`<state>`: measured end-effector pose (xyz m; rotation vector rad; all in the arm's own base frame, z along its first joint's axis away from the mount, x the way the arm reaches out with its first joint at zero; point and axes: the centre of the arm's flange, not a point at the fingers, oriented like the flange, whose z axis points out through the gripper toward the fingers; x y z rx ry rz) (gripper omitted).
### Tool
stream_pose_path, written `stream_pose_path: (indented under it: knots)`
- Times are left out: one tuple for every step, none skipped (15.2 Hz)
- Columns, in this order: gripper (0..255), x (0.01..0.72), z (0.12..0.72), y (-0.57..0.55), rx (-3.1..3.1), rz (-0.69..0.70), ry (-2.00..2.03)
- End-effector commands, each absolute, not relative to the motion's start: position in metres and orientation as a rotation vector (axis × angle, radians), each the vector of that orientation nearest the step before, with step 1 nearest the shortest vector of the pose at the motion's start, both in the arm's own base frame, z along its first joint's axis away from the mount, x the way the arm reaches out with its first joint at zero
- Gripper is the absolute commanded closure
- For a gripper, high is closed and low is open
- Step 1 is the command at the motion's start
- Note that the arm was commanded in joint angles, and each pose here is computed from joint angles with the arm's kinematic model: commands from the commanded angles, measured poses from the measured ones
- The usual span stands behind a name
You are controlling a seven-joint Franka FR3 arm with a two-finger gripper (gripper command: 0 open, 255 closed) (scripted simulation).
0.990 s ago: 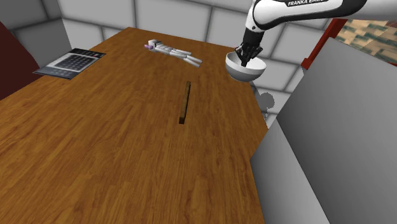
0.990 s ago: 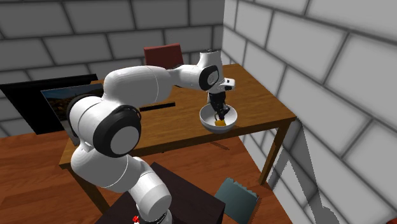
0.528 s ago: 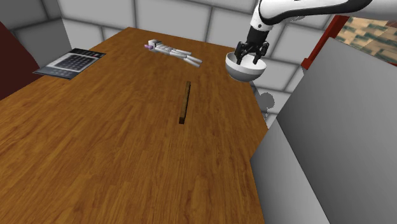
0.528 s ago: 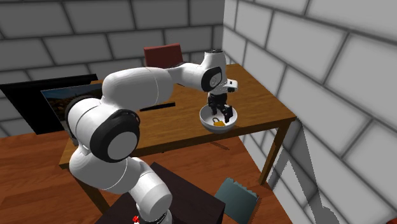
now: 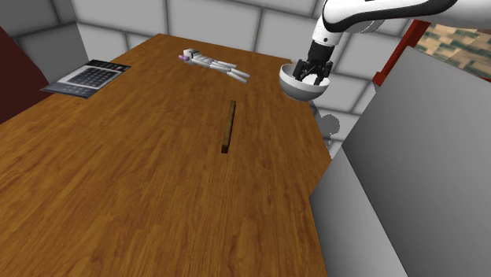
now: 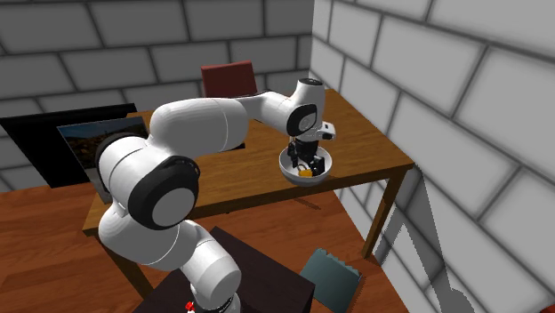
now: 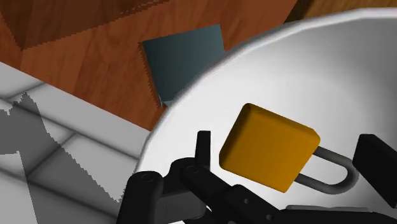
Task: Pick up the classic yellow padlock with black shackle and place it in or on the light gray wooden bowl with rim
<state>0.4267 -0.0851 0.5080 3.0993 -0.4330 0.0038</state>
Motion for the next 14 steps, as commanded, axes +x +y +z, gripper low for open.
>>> stream_pose_path:
  knots:
    - [0,0.4267,0.4897,-0.0864,3.101,-0.010,-0.433]
    - [0,0.4267,0.4897,-0.0864,3.101,-0.010,-0.433]
    - [0,0.4267,0.4897,-0.0864,3.101,-0.010,-0.433]
    - [0,0.4267,0.4897,-0.0864,3.101,-0.010,-0.433]
    - [0,0.4267,0.4897,-0.0864,3.101,-0.010,-0.433]
    - [0,0.4267,0.4897,-0.0864,3.101,-0.010,-0.433]
    - [0,0.4267,0.4897,-0.0864,3.101,-0.010,-0.433]
    - [0,0.4267,0.4897,-0.0864,3.101,-0.010,-0.433]
    - [0,0.4267,0.4897,-0.0864,3.101,-0.010,-0.433]
    - [255,0.4277,0.4891,-0.0847,3.101,-0.010,-0.433]
    - [255,0.4259,0.4886,-0.0838,3.101,-0.010,-0.433]
    - [255,0.4283,0.4892,-0.0831,3.101,-0.011,-0.434]
    - [255,0.4315,0.4907,-0.0823,3.101,-0.011,-0.434]
    - [255,0.4310,0.4920,-0.0834,3.101,-0.011,-0.433]
